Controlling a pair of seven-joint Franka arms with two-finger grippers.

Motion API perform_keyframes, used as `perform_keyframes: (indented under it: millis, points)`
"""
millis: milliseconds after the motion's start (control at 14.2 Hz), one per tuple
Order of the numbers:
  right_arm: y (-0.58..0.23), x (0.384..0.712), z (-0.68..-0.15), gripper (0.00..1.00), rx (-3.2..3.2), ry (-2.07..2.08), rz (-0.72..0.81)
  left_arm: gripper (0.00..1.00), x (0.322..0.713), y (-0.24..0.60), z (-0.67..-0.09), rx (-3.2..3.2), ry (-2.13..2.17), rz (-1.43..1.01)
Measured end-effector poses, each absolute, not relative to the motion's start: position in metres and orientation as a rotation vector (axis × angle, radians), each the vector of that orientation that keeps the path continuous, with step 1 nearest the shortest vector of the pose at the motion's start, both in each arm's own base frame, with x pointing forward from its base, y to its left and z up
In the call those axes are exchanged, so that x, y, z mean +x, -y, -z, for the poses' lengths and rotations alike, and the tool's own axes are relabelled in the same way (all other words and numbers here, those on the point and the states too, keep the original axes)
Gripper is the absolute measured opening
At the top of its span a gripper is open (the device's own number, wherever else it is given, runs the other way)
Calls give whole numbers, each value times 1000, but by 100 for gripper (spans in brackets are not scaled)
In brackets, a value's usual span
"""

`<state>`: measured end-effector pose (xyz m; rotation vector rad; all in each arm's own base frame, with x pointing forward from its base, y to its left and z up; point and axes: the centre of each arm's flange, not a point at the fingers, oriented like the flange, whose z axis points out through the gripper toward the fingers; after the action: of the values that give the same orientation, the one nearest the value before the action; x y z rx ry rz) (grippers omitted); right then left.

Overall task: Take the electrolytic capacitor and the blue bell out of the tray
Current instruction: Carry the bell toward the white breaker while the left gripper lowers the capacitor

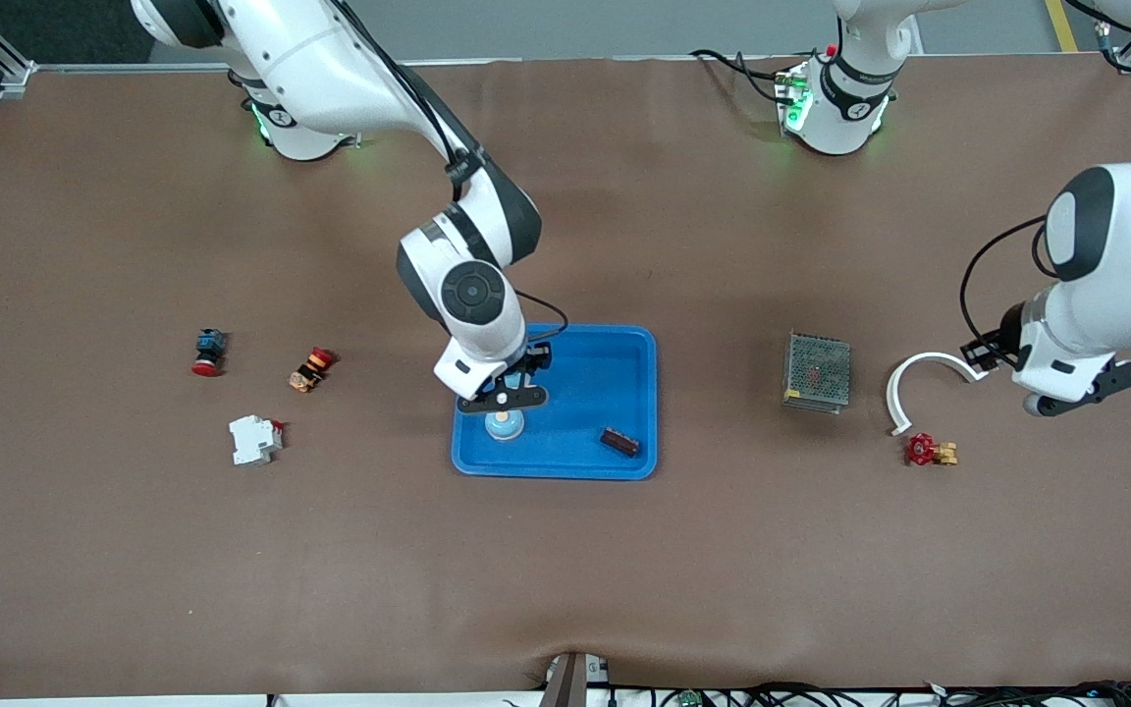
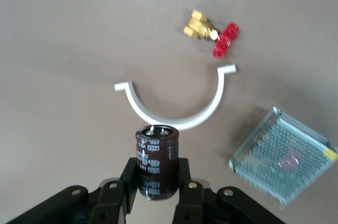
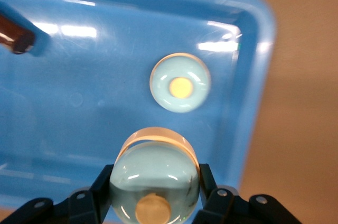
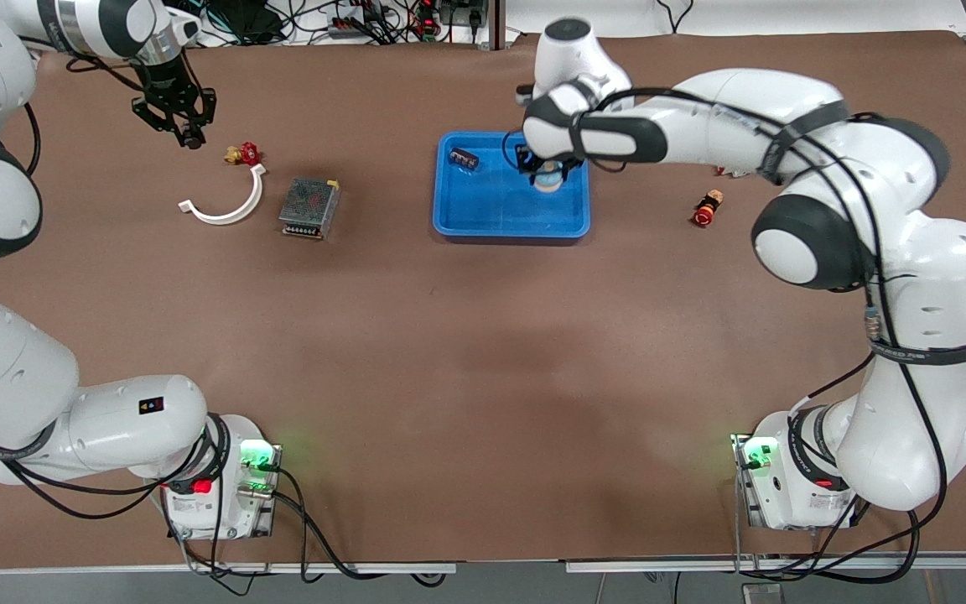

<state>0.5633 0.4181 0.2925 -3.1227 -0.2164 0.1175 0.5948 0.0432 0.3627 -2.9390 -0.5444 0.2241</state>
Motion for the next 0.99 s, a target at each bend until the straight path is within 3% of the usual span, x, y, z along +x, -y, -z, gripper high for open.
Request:
perform_keyframes:
  millis: [282,634,987]
  points:
    - [-348,571,-409,68,-3113,370,-228,34,609,-59,-319,-2976,559,-174]
    - [-183,578,-531,68,-3046,594,-280,34,619,-79,-269,-3010,607,-102]
    - [-22,580,-559,68,-3001,744,-274,34,612,-86,-225,-3015,564,-59]
